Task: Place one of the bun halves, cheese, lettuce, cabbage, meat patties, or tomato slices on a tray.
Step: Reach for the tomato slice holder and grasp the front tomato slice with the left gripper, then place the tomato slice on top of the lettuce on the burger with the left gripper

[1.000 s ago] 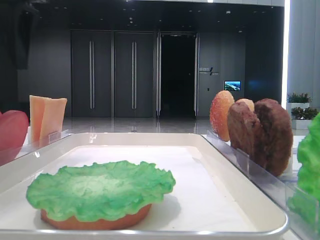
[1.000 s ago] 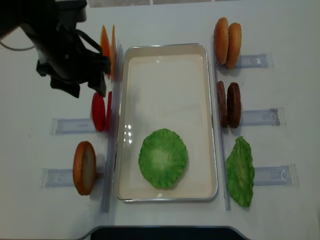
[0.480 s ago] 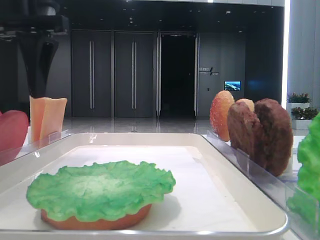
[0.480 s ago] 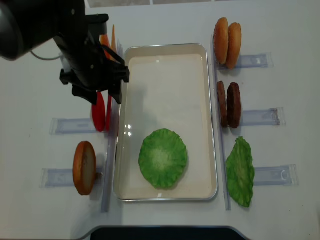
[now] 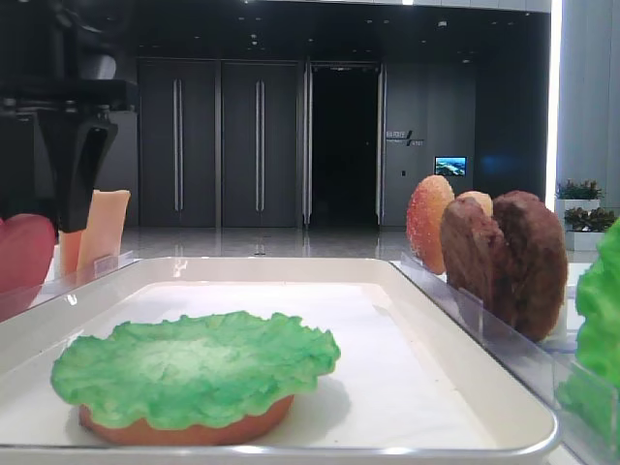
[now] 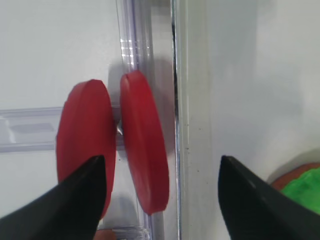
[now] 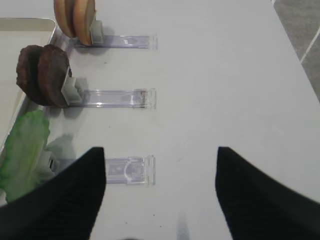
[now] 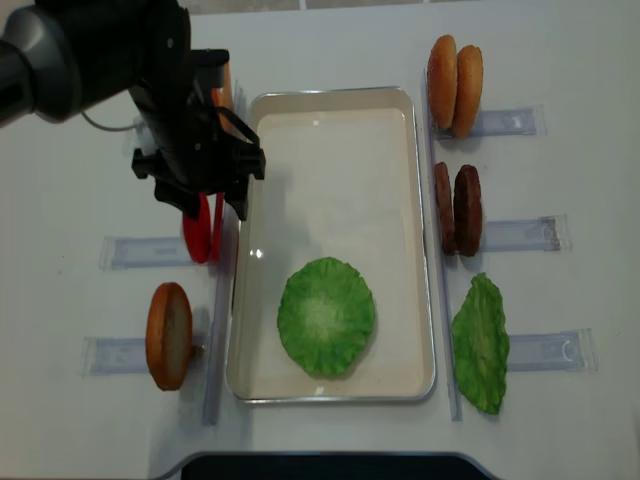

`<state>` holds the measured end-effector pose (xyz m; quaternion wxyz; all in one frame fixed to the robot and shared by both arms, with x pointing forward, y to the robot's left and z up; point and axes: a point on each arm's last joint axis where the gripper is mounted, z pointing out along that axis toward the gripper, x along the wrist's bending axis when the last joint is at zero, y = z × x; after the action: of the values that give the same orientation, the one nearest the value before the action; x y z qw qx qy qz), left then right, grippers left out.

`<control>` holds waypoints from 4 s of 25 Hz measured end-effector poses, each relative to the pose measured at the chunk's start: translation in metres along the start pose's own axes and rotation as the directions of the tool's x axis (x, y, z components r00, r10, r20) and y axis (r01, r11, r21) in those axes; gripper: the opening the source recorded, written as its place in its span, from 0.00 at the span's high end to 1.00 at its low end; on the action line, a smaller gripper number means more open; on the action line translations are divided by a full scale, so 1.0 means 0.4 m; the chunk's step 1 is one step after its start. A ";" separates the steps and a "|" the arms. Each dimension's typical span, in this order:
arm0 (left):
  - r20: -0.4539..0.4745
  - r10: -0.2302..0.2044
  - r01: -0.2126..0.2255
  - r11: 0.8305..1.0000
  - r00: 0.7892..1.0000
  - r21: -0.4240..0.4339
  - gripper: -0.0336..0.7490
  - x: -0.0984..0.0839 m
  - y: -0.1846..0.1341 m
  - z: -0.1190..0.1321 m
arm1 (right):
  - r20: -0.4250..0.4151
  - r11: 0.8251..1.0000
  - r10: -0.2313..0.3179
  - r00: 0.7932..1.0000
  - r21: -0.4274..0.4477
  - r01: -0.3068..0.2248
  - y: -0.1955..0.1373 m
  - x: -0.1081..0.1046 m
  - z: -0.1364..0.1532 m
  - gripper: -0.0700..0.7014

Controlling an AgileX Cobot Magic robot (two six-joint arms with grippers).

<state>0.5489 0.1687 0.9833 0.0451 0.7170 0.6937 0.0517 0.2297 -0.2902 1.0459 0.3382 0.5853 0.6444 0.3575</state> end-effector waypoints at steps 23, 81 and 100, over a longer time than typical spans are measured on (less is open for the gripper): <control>-0.069 0.032 -0.029 0.998 0.997 0.050 0.55 0.012 -0.004 0.020 | 0.000 1.000 0.000 1.000 0.000 0.000 0.000 0.000 0.000 0.29; 0.102 -0.005 0.004 1.000 0.995 0.011 0.88 -0.019 -0.004 -0.184 | 0.000 1.000 0.000 1.000 0.000 0.000 0.000 0.000 0.000 0.29; 0.306 0.080 -0.057 0.995 0.949 -0.083 0.88 -0.126 -0.114 -0.210 | 0.000 1.000 0.000 1.000 0.000 0.000 0.000 0.000 0.000 0.29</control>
<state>0.4908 0.1195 1.0598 0.1774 0.7378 0.6504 -0.0339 0.2297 -0.2902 1.0459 0.3382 0.5853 0.6444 0.3575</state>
